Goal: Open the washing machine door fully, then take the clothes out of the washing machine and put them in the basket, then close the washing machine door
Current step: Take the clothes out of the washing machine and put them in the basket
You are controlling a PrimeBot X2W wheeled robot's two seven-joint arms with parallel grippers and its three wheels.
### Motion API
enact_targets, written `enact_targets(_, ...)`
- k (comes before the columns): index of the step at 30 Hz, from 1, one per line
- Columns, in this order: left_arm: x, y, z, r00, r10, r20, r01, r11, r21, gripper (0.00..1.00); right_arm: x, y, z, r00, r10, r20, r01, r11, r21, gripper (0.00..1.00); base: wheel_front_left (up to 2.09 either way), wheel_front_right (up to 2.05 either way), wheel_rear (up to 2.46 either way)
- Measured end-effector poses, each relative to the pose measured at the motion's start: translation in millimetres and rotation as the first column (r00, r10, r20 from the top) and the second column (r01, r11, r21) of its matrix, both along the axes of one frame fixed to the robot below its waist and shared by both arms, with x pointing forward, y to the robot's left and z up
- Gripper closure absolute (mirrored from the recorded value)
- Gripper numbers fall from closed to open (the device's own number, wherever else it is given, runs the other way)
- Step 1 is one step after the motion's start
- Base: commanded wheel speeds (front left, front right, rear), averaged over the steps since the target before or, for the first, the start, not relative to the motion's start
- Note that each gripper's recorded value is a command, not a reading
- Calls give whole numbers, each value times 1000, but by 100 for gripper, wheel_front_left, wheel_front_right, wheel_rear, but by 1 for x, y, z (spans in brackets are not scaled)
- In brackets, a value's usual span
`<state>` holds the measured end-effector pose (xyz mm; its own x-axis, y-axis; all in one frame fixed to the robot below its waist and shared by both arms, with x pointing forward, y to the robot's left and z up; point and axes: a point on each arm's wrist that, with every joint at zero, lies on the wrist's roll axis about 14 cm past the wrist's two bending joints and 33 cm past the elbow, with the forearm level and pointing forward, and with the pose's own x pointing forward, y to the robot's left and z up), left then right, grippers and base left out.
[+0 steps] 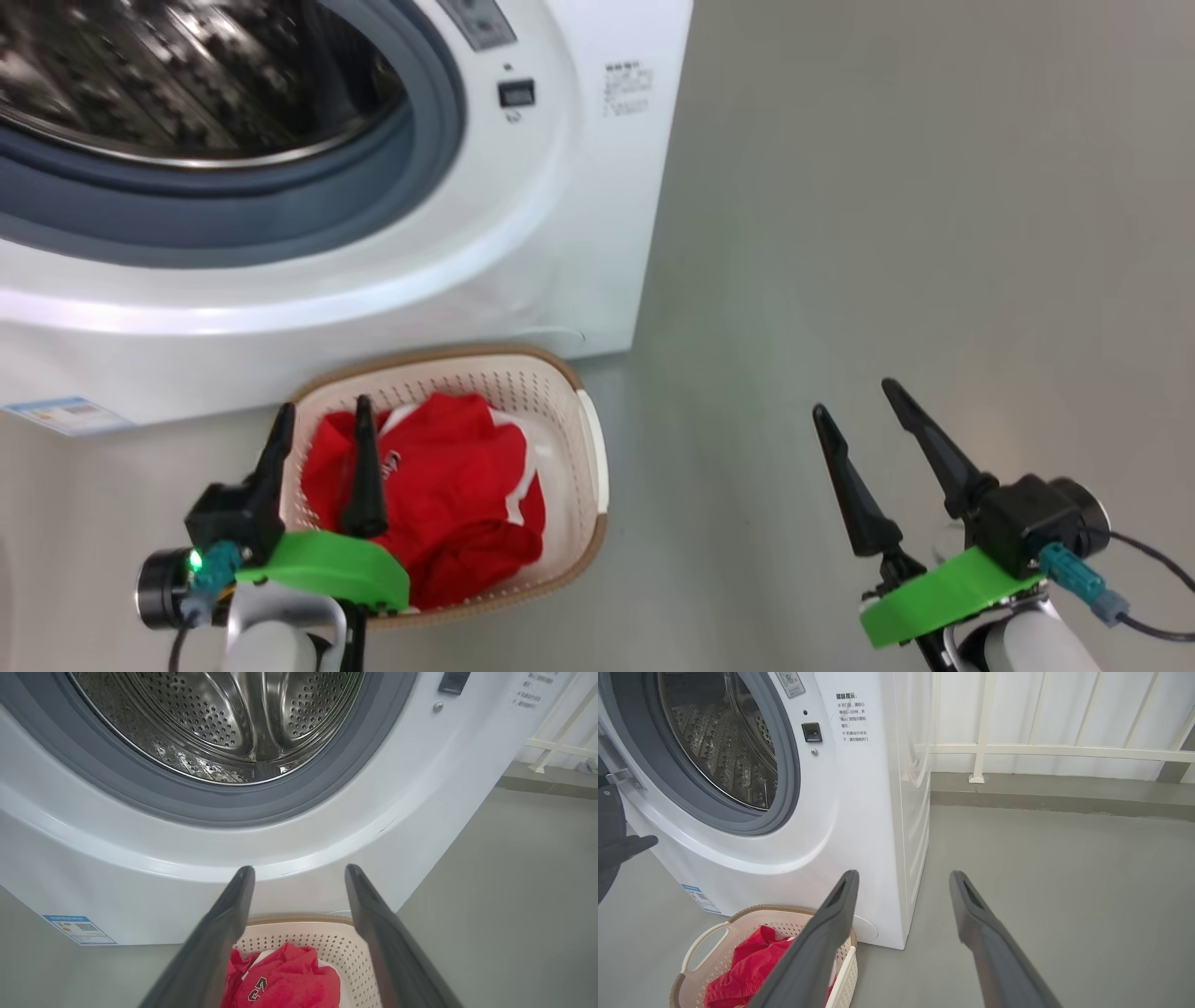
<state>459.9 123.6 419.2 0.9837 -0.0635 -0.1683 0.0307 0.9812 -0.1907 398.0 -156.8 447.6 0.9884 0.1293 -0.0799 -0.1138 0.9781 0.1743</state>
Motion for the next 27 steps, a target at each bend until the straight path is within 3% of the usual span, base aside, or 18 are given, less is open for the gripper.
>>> enact_targets(8,-33,3,55,989,-22,148,15,999,47,0,-20,6,12,1000,13,25,-13,1000,0,0,0,0,0)
enact_targets(27,-112,29,84,987,34,158,-48,995,89,0,-55,9,24,998,15,61,-14,1000,-19,0,0,0,0)
